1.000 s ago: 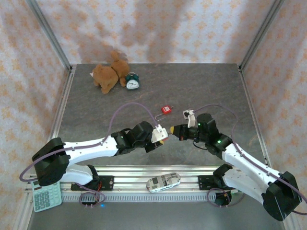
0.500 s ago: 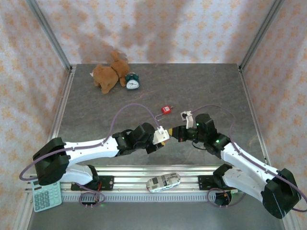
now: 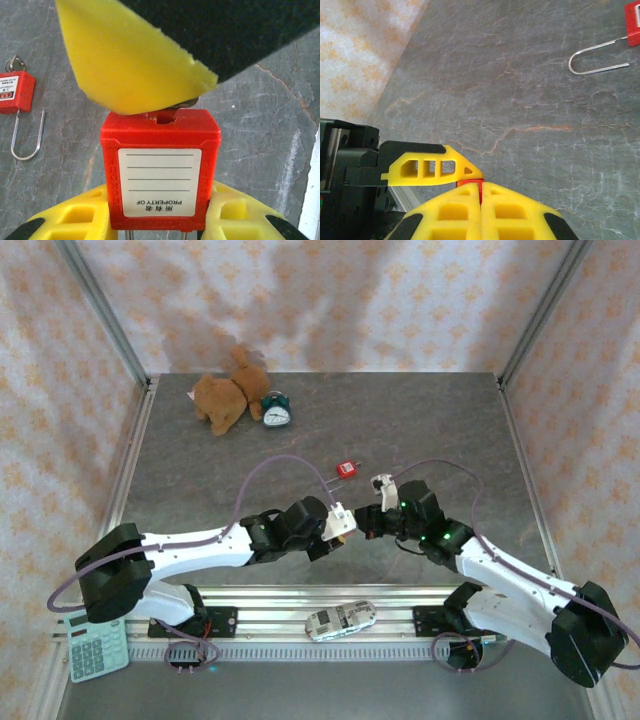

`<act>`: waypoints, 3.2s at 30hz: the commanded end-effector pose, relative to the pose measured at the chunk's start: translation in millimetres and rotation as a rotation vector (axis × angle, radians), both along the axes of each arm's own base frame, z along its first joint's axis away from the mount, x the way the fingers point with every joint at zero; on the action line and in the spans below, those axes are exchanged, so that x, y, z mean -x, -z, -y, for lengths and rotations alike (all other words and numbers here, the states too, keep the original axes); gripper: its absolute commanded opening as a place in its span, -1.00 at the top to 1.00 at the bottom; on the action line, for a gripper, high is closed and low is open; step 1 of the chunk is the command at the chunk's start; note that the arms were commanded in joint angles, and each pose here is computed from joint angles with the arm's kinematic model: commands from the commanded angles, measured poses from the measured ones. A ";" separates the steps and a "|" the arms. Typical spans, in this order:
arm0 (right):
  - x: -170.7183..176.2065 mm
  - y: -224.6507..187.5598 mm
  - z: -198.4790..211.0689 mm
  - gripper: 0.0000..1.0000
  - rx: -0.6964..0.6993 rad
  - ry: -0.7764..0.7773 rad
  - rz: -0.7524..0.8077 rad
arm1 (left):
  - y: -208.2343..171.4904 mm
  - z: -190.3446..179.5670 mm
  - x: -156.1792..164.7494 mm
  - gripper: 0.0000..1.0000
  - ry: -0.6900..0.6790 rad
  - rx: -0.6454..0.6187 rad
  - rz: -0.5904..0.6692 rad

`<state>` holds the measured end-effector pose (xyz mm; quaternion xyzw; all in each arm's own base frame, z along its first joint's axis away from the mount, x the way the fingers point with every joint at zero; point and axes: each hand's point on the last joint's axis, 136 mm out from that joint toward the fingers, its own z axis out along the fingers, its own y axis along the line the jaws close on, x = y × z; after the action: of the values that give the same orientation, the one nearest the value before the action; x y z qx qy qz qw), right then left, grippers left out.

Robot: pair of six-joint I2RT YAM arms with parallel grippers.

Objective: Unlock with the key

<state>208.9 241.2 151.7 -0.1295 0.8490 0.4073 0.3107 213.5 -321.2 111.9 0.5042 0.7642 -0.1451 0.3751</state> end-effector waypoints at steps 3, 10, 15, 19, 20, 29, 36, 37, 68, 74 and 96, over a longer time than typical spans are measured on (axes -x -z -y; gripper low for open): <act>-3.6 -28.3 15.7 0.74 0.020 0.091 0.071 | -58.6 34.6 -18.1 0.46 -0.012 0.192 0.098; -17.4 -59.6 33.5 0.40 0.035 0.215 0.124 | -34.5 19.3 -14.0 0.47 -0.051 0.133 0.058; -24.5 -76.4 37.2 0.29 0.030 0.250 0.155 | -21.8 14.5 -12.6 0.47 -0.061 0.089 0.041; -32.0 -78.8 49.5 0.25 0.064 0.318 0.165 | -19.7 11.1 -15.1 0.47 -0.075 0.068 0.055; -33.1 -76.9 53.5 0.25 0.078 0.335 0.162 | -19.8 9.7 -17.0 0.47 -0.085 0.064 0.062; -41.9 -54.9 84.9 0.27 0.108 0.473 0.107 | -34.3 -25.7 -53.4 0.47 -0.263 -0.165 0.336; -36.8 -50.8 67.4 0.28 0.056 0.368 0.073 | -55.2 -36.8 -61.3 0.48 -0.317 -0.240 0.566; -36.7 -49.1 66.1 0.28 0.056 0.364 0.067 | -57.0 -36.3 -60.5 0.48 -0.314 -0.256 0.599; -26.1 -35.1 32.5 0.38 0.066 0.158 -0.046 | -47.0 -9.5 -55.2 0.49 -0.297 -0.654 1.124; -25.7 -31.5 32.7 0.40 0.067 0.156 -0.046 | -41.5 -9.8 -53.5 0.49 -0.295 -0.679 1.136; -37.9 -14.7 37.6 0.38 0.143 0.201 -0.065 | -45.1 -6.9 -45.1 0.52 -0.291 -0.655 1.152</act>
<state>237.9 204.8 156.5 -0.0535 0.8977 0.3241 0.2938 261.4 -317.4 148.1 0.5064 0.4942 0.4456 0.5484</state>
